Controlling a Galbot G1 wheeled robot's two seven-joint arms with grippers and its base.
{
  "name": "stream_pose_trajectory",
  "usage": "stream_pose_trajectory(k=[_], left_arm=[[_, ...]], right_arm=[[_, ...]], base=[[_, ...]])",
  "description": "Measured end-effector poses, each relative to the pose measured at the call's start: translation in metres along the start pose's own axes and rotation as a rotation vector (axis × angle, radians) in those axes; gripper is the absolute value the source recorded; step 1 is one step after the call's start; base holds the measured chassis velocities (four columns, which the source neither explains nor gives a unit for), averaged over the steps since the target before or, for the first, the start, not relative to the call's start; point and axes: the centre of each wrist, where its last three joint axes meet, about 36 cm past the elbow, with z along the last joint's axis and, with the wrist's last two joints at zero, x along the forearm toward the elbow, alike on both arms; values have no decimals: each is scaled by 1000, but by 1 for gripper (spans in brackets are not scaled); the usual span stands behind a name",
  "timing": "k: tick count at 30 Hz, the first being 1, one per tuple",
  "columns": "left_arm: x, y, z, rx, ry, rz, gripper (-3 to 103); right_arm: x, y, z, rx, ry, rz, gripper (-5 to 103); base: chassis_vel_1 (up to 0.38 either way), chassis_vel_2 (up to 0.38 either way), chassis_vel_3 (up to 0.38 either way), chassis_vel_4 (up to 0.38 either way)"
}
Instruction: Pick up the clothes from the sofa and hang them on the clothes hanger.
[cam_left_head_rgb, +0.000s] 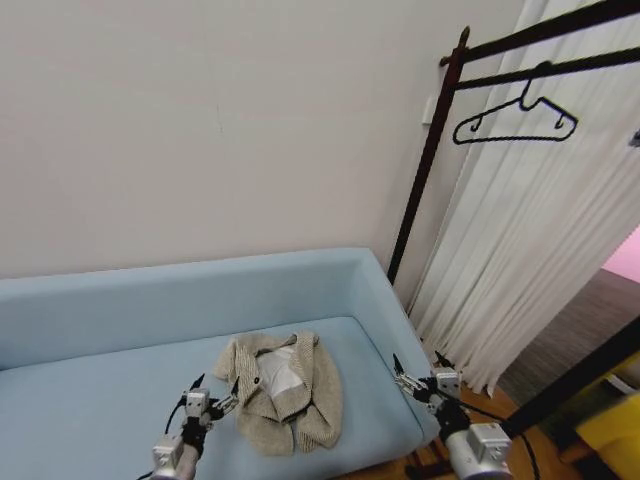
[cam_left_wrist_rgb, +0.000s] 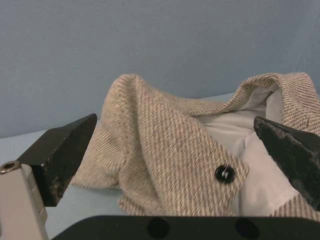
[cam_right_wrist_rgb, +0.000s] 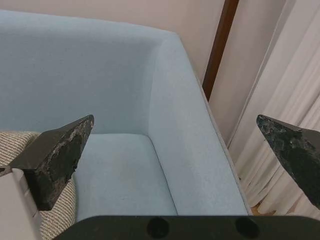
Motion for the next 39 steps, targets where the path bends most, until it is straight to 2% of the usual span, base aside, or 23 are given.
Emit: stream_pose_trajectory(k=[3,5,9,17,20,23,26,29,39], left_arm=[[-23,-10,-1,-26,24,-9,100],[-27,-12,2,-40,30,-19,100],[-51,-21,17,-132,41,-66,100],[-76,-40,34,-167,57,-14,100],[-80,-48,39,-196,79,-26,100],[-81,-49,44,-208,88,-31,100],[-82,-44,53,-255,96,-40,100],[-81,-40,56,-274,99,-54,100],[-73,-16,50,-298,101,-140,100]], right_arm=[[-3,2,4,-5,20,4,100],[-7,1,7,1,27,-3,100],[-13,-2,20,30,64,-19,100],[-20,-8,31,54,78,-24,100],[-25,-8,35,53,75,-26,100],[-27,-8,38,51,73,-26,100],[-28,-8,40,49,75,-26,100],[-28,-8,41,49,74,-27,100],[-29,-4,46,37,78,-27,100]], base=[[0,0,0,0],[0,0,0,0],[0,0,0,0],[0,0,0,0],[0,0,0,0],[0,0,0,0],[0,0,0,0],[0,0,0,0],[0,0,0,0]])
